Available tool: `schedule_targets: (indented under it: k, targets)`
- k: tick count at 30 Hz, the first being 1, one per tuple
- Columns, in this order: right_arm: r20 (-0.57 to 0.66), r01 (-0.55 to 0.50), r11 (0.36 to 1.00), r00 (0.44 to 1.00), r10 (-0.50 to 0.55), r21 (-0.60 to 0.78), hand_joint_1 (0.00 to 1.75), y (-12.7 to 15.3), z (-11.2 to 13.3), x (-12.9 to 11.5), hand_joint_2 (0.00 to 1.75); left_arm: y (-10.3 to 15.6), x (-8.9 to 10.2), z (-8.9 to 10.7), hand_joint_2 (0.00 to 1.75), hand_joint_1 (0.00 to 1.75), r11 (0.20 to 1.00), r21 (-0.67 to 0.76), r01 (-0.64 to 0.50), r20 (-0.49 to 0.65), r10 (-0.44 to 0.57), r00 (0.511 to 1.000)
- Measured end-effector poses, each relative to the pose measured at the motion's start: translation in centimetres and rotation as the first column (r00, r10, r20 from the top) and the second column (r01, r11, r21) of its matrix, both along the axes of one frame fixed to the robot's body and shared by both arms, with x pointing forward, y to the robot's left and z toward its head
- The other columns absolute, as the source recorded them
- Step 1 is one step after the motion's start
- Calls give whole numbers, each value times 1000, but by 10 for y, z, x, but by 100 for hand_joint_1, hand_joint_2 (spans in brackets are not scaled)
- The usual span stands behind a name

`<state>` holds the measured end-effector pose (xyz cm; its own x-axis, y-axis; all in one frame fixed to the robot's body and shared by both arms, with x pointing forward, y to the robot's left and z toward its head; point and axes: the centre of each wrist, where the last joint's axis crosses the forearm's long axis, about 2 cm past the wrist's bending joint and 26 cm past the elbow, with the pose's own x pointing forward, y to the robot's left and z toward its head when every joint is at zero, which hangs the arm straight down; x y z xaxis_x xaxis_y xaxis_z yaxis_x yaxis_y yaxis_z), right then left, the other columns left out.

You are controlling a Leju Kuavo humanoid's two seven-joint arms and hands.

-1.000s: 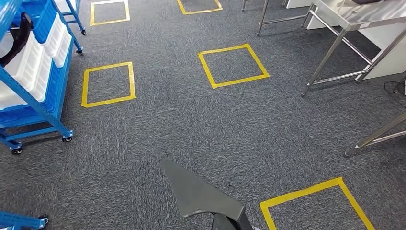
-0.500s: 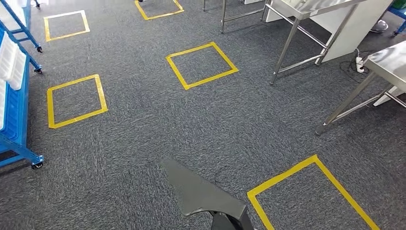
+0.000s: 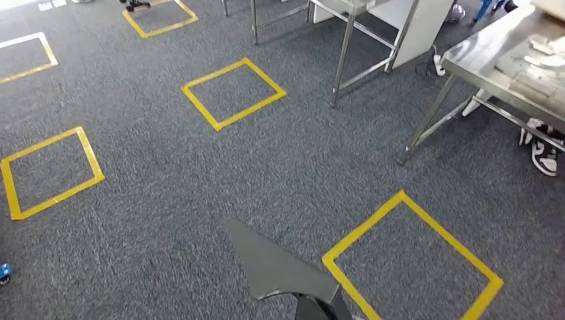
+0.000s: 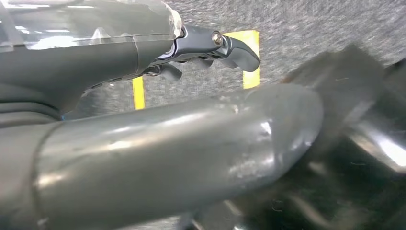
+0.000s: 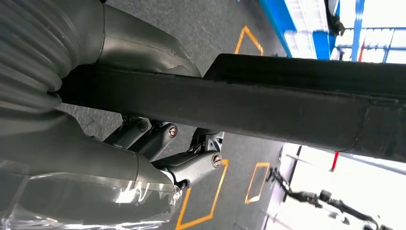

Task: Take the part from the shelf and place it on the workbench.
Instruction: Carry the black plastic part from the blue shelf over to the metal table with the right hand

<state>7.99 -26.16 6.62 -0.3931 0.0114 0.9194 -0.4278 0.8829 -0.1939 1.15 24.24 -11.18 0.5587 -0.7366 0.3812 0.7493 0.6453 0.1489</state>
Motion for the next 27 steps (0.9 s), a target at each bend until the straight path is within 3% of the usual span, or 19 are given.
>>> schedule_targets:
  k: [27]
  targets:
    - [3,16,1000,1000,-16,-10,175,20,-9,13,175,3,0,0,0,0,1000,0,-18,2,18,1000]
